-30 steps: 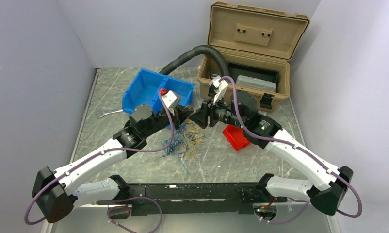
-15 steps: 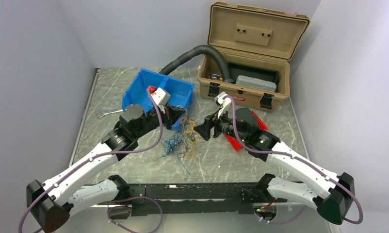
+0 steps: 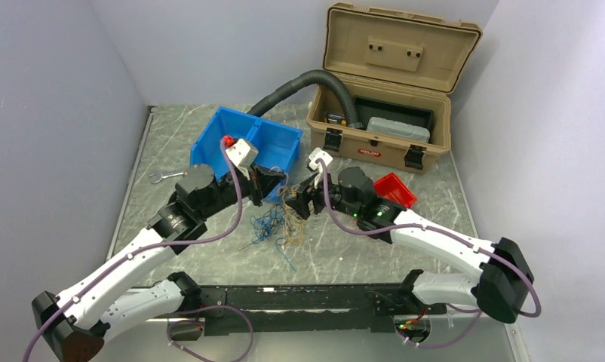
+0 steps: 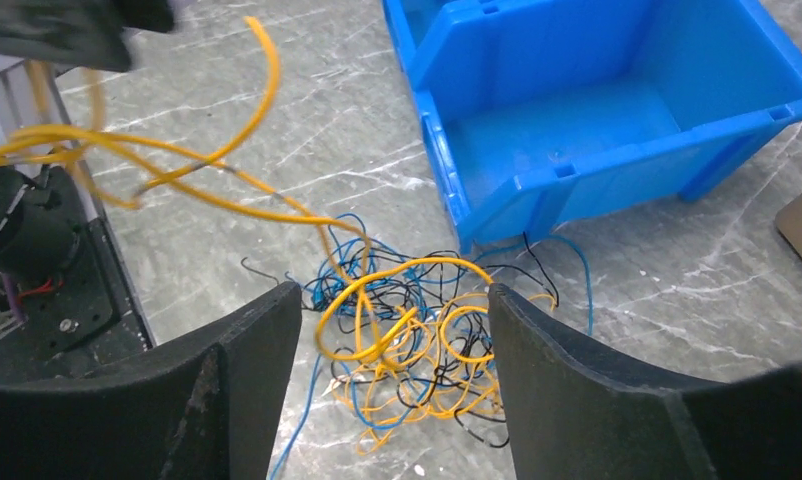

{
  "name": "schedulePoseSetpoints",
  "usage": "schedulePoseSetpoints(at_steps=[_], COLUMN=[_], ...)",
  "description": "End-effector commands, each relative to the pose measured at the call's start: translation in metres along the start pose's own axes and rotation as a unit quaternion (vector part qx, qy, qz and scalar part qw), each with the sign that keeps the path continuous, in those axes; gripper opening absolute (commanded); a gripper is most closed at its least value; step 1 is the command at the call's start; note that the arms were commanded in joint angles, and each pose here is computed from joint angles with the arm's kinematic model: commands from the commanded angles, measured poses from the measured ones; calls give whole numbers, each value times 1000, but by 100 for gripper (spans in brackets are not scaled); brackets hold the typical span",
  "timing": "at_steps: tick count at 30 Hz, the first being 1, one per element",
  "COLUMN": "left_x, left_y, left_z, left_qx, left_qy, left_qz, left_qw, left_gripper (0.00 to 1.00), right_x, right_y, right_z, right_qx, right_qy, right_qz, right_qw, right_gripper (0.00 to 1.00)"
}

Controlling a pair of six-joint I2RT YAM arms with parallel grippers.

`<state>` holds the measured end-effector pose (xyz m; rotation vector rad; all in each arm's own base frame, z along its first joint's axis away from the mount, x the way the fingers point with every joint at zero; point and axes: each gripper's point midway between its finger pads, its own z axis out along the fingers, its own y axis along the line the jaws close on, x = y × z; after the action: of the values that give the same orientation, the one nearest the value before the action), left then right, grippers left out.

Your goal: Untangle the cables

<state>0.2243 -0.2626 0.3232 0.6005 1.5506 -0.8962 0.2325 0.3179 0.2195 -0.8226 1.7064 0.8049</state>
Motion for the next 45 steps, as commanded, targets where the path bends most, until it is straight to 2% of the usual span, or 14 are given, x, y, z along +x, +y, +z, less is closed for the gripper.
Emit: schedulePoseSetpoints(at_steps=[1, 6, 10, 15, 21, 26, 30, 33, 35, 36, 38, 39, 42, 45], left_x=[-33, -32, -24, -7, 0, -8, -9, -10, -9, -9, -8, -9, -9, -13], left_y=[-3, 33, 80, 117, 145, 155, 153, 144, 136, 131, 127, 125, 124, 123], left_z=[-11, -30, -60, -101, -147, -179, -183, -172, -160, -153, -146, -144, -142, -145], left_qx=[-6, -114, -240, -336, -437, -502, -501, -463, -426, -404, -385, -379, -376, -376], left_qy=[-37, -21, -10, 9, 27, 1, -6, -12, -20, -22, -24, -23, -13, -14], left_qz=[9, 14, 7, -31, -12, -6, -4, -2, -4, -4, -6, -6, -3, 5], left_qw=[999, 993, 971, 941, 899, 865, 865, 886, 904, 914, 923, 925, 927, 926], left_gripper=[0, 0, 0, 0, 0, 0, 0, 0, 0, 0, 0, 0, 0, 0], right_x=[-33, -24, -6, 27, 68, 86, 87, 80, 73, 70, 59, 55, 47, 43], right_y=[-5, -34, -54, -80, -122, -151, -149, -130, -113, -105, -90, -82, -77, -73], right_z=[12, 0, -20, -52, -100, -131, -120, -92, -75, -68, -60, -57, -58, -56], right_qx=[12, 105, 175, 275, 436, 527, 503, 412, 346, 313, 258, 233, 215, 199], right_qy=[-48, -59, -59, -34, 8, 22, 35, 55, 54, 52, 40, 34, 21, 23], right_qz=[-21, 36, 80, 144, 200, 240, 251, 231, 226, 221, 214, 212, 206, 189], right_qw=[999, 992, 980, 950, 877, 815, 826, 880, 909, 922, 941, 949, 954, 961], right_gripper=[66, 19, 0, 0, 0, 0, 0, 0, 11, 22, 55, 64, 75, 75])
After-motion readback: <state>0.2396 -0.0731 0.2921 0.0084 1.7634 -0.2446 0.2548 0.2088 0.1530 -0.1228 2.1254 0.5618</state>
